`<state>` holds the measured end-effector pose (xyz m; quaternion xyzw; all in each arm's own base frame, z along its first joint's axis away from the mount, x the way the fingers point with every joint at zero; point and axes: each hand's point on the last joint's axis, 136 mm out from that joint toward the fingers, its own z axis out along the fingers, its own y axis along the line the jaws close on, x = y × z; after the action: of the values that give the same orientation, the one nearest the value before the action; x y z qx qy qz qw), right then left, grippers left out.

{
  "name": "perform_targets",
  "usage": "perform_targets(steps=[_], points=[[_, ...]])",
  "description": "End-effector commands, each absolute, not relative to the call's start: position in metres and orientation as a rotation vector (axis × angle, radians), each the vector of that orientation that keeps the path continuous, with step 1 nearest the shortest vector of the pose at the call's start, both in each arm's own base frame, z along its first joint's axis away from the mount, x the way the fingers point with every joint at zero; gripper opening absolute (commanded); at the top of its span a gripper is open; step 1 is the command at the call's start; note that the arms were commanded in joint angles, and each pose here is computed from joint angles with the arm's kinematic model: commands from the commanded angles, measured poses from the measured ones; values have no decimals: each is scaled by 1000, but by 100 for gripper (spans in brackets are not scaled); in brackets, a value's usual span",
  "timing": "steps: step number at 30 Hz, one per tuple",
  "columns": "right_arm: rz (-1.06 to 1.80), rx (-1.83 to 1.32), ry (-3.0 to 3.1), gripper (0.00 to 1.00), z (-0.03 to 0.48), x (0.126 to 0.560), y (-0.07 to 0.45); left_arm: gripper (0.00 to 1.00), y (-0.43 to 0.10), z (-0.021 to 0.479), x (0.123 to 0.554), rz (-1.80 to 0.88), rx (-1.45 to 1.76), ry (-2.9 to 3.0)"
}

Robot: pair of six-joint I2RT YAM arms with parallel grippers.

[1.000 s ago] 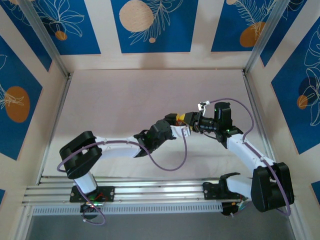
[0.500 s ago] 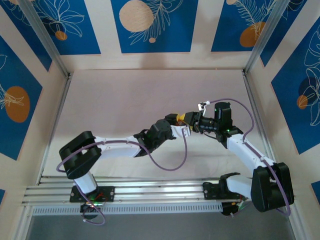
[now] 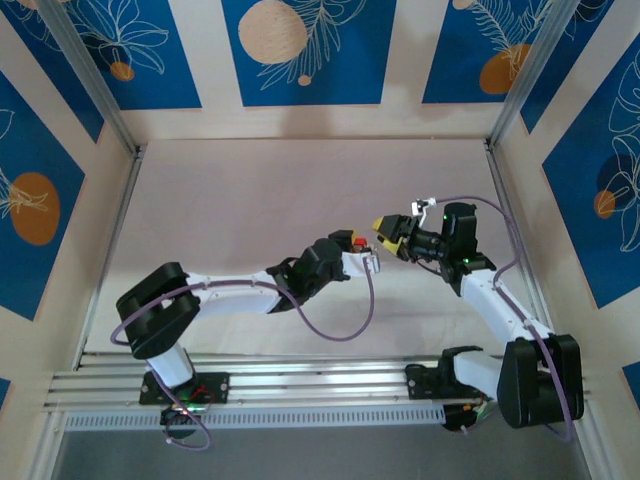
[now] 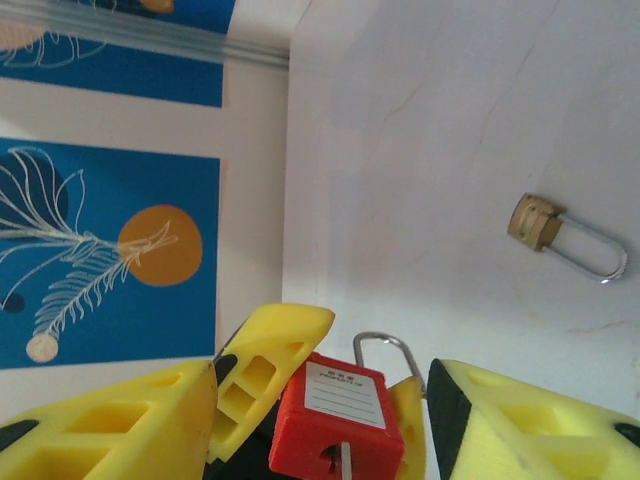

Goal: Unlock with the key

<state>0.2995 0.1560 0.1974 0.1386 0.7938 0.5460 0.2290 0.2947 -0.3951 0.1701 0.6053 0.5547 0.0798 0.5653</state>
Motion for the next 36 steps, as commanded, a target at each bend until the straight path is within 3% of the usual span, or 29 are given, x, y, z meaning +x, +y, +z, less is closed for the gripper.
perform_targets(steps=[1,17,25,36], points=[[1441,421,2143,59,207,305,137,41,-381,196,303,163,1349,1348],[1411,446,2123,60,194,306,119,44,-275,141,382,-14,993,1948],[1205,475,2043,67,183,308,98,42,-265,125,393,-185,846,2118],[1198,484,2084,67,174,307,101,44,-280,106,375,-411,820,2238]])
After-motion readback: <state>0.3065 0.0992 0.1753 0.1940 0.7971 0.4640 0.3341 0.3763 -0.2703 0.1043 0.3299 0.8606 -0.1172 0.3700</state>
